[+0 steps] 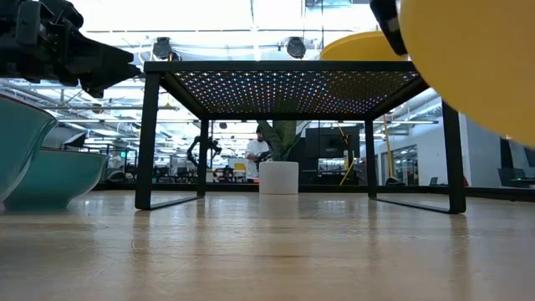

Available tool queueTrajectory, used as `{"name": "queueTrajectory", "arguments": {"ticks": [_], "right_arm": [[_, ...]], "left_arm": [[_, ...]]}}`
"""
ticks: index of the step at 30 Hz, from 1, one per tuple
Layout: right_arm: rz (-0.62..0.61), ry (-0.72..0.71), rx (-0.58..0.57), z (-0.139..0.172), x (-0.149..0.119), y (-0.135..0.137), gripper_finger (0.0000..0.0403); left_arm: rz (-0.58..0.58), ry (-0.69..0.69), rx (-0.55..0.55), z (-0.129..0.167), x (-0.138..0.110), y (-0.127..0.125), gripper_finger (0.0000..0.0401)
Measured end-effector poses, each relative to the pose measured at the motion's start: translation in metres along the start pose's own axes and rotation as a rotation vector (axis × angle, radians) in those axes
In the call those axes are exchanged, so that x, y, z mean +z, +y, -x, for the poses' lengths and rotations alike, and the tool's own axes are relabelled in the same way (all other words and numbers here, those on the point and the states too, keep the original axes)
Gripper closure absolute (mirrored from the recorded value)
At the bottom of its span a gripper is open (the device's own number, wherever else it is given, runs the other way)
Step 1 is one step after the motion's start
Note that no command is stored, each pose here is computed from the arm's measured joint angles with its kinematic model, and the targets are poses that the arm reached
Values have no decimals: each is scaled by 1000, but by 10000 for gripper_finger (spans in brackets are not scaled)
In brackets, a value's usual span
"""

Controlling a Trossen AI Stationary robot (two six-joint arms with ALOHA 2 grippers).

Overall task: Pick & Place Mini bowls
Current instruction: Stack the yellow bowl on the yellow bowls on the shelf

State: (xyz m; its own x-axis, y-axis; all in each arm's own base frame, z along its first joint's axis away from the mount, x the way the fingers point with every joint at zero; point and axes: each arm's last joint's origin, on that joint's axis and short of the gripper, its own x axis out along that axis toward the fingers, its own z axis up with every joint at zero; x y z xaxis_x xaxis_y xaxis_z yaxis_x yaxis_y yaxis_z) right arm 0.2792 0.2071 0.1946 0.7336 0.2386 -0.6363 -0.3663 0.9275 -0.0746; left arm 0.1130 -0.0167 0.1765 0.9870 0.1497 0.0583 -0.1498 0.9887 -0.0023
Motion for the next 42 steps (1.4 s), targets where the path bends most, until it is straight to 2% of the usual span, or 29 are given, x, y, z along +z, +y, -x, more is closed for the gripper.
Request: {"name": "queueTrajectory", "arguments": {"ticks": [5, 10, 18, 25, 32, 40, 42], "right_arm": [[32, -92, 11, -3, -3, -1, 403], [-18, -139, -4, 6, -6, -13, 403], [-23, -387, 25, 49, -13, -29, 403], [-96, -666, 82, 94, -47, -39, 403], [-100, -909, 217, 123, -79, -38, 403], [-58, -934, 336, 128, -87, -31, 403], [-44, -922, 413, 128, -88, -29, 403]], "left_arm": [[0, 0, 0, 0, 0, 0, 189], [0, 0, -1, 0, 0, 0, 189], [0, 0, -1, 0, 0, 0, 189], [0, 0, -1, 0, 0, 0, 189], [0, 0, 0, 0, 0, 0, 189], [0, 0, 0, 0, 0, 0, 189], [0, 0, 0, 0, 0, 0, 189]]}}
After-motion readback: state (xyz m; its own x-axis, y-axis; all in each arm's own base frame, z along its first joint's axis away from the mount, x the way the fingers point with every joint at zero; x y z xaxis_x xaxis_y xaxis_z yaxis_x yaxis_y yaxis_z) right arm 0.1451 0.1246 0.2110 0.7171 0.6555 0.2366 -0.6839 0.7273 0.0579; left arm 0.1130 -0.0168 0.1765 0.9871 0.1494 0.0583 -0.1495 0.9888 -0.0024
